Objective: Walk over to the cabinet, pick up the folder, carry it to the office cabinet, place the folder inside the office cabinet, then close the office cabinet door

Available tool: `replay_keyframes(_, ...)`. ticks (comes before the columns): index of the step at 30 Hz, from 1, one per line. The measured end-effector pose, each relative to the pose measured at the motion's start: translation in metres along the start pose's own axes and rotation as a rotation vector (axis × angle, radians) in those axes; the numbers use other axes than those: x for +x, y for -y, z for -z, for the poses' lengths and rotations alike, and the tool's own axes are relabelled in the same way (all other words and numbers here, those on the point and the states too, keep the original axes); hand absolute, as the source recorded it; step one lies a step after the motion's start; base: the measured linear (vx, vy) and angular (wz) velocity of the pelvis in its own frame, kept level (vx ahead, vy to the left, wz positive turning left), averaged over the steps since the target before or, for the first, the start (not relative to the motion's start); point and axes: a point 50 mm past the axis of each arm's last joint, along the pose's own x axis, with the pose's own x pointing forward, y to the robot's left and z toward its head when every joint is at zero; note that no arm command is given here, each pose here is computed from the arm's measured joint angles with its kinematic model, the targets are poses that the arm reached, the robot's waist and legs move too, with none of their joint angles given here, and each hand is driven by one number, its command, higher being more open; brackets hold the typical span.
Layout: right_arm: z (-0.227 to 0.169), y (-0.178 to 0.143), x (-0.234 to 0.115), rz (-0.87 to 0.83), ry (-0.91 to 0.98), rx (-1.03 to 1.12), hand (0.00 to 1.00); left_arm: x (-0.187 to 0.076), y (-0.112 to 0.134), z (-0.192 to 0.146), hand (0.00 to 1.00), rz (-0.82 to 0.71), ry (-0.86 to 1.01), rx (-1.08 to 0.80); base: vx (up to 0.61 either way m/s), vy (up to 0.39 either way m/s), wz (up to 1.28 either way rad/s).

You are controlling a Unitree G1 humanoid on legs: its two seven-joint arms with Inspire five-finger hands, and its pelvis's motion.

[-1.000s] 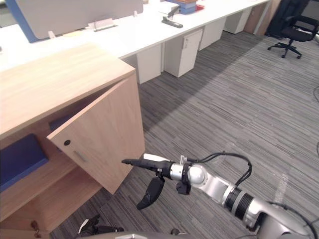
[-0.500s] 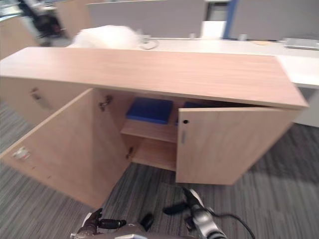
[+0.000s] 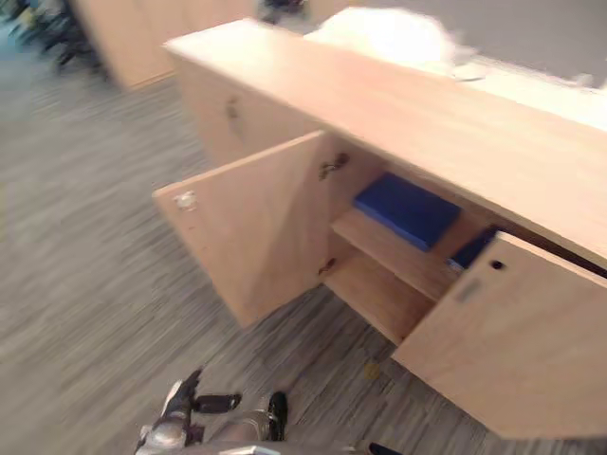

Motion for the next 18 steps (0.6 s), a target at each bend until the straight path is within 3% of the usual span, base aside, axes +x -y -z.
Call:
replay_keyframes(3,-0.001,-0.002,0.0,-0.004,0.003,0.064,1.0,-0.004,0.006,0.01,1.0,0.011,-0.033,-0.04,0.11,0.051,0.46)
replay_keyframes(9,0.01,-0.005,-0.003,-0.018,-0.019,0.145,1.0,-0.012,-0.008,0.027,1.0,-0.073,-0.068,-0.133,0.03,0.023,0.05)
replay_keyframes(18,0.009,-0.006,-0.003,-0.028,-0.001,0.103,1.0,-0.015,-0.01,-0.011,1.0,-0.073,0.11,-0.182,-0.03,-0.024,-0.02)
